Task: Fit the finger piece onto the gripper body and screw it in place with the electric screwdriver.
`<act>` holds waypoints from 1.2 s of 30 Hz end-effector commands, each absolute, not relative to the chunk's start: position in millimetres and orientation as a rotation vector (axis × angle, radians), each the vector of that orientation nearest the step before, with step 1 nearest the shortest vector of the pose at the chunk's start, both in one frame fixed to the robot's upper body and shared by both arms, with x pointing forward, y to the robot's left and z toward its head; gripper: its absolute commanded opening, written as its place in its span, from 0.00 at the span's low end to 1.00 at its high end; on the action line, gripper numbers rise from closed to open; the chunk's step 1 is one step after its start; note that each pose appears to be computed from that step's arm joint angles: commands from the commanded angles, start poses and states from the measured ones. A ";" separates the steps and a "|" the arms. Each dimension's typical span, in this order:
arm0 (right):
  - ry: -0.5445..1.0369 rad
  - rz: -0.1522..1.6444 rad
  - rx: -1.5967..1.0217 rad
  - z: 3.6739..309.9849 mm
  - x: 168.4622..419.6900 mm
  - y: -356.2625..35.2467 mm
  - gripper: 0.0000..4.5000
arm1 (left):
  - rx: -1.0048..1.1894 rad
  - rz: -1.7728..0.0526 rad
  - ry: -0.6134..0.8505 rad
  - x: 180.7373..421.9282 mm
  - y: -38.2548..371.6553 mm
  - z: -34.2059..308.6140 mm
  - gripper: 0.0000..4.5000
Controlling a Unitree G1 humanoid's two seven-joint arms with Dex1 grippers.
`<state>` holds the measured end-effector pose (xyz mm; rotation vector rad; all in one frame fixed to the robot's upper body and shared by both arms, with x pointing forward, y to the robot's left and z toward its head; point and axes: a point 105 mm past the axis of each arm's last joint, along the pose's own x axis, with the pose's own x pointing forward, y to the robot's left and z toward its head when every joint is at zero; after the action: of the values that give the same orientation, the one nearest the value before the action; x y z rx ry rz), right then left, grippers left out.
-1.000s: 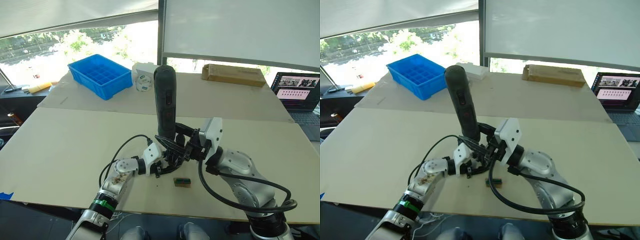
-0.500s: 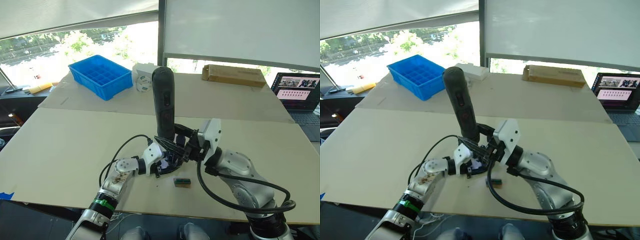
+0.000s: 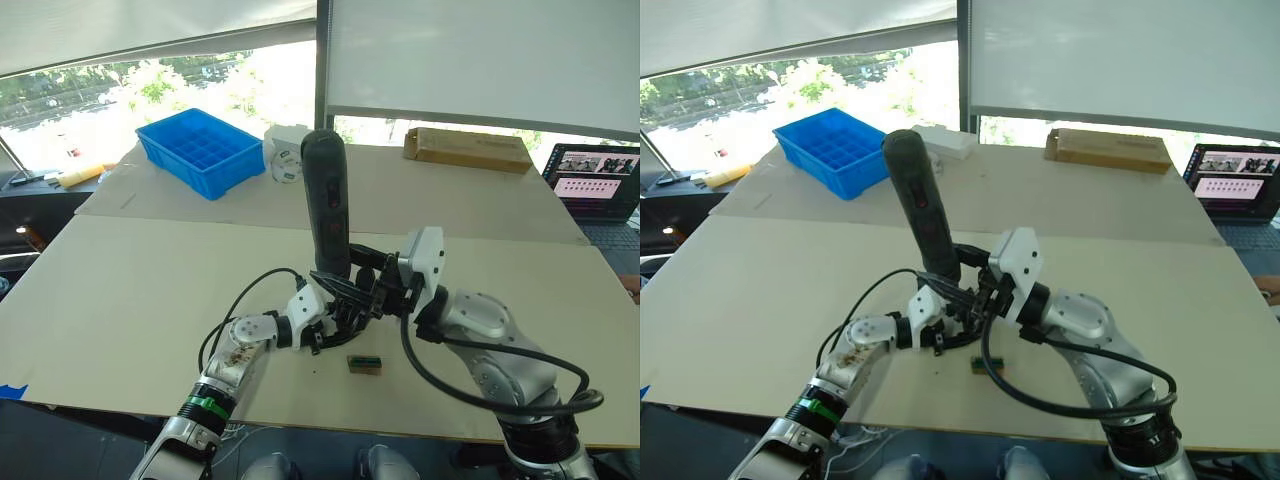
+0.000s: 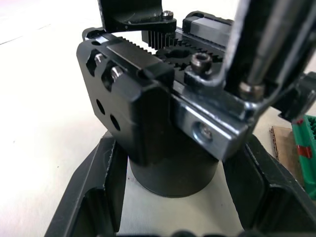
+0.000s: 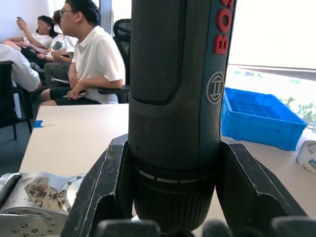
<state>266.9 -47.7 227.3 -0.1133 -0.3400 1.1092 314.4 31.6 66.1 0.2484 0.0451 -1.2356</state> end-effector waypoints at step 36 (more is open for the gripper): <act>0.403 0.755 -0.201 239.3 247.4 -249.0 0.43 | 0.187 -1.241 0.070 272.8 190.3 91.0 0.99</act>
<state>245.0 -238.5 232.1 -0.1500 0.4062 0.7927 276.2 186.5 79.5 0.1584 0.1246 -1.2085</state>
